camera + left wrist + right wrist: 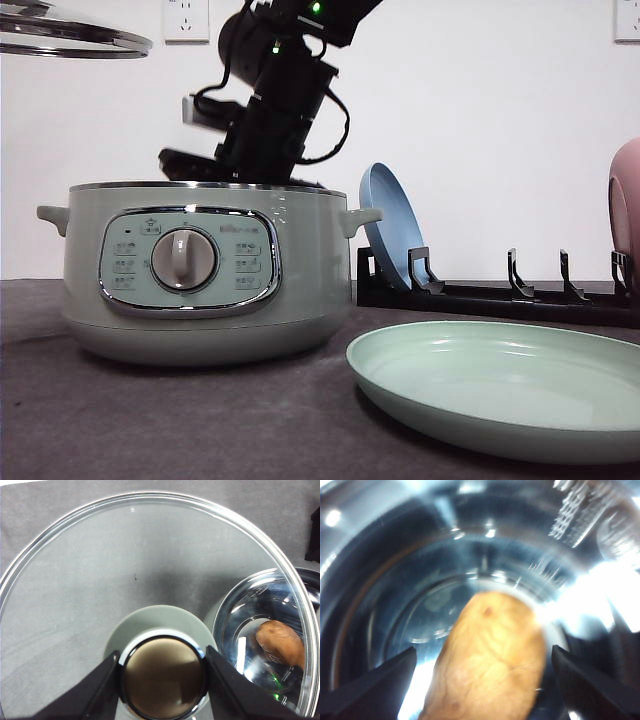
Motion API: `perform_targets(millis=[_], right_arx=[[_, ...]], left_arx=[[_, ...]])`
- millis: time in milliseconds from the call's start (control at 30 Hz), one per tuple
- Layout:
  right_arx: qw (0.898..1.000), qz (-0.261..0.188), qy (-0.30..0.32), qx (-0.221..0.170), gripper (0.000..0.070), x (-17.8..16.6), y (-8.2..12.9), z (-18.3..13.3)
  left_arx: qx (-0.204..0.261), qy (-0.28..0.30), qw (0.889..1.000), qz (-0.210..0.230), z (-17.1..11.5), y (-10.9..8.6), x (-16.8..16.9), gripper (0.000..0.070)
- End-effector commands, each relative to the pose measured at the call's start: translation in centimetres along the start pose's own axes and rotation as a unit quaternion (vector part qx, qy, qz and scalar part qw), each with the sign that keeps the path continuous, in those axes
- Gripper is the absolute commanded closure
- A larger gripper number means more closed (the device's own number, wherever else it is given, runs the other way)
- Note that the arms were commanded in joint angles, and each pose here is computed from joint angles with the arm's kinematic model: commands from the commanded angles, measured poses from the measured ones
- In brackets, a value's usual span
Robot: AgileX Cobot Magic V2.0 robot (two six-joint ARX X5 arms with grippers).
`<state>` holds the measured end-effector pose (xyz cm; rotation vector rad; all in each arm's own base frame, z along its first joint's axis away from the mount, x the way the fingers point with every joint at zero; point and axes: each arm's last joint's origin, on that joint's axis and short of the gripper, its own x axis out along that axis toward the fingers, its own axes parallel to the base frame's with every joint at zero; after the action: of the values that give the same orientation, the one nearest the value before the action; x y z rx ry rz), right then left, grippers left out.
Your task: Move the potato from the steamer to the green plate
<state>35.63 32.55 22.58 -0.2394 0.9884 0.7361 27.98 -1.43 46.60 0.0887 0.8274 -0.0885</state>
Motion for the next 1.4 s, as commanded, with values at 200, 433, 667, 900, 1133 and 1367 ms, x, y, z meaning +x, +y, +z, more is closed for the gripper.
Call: perform_targets(millis=[200, 433, 667, 900, 1133, 1367], right_arx=[[1.000, 0.000, 0.002, 0.000, 0.0459, 1.0, 0.7, 0.1], [1.000, 0.001, -0.017, -0.008, 0.0507, -1.0, 0.9, 1.0], [0.997, 0.005, -0.076, -0.027, 0.0507, -7.3, 1.7, 2.9], [0.994, 0.002, -0.103, -0.045, 0.0508, -15.4, 2.2, 2.6], [0.993, -0.014, -0.117, -0.027, 0.0524, -21.8, 0.8, 0.6], [0.994, -0.038, -0.105, 0.005, 0.0524, -23.2, -1.6, -5.2]], left_arx=[[-0.002, -0.047, 0.999, 0.001, 0.6, 0.0, -1.8, 0.0699], [-0.002, -0.047, 0.999, 0.001, 0.6, 0.0, -1.8, 0.0699], [-0.002, -0.048, 0.999, 0.001, 0.6, 0.0, -1.8, 0.0699], [-0.001, -0.048, 0.999, -0.010, 0.6, -0.1, -1.8, 0.0699], [0.002, -0.050, 0.998, -0.038, 0.7, -0.5, -1.8, 0.0699], [0.012, -0.050, 0.997, -0.050, 0.7, -1.3, -1.8, 0.0699]])
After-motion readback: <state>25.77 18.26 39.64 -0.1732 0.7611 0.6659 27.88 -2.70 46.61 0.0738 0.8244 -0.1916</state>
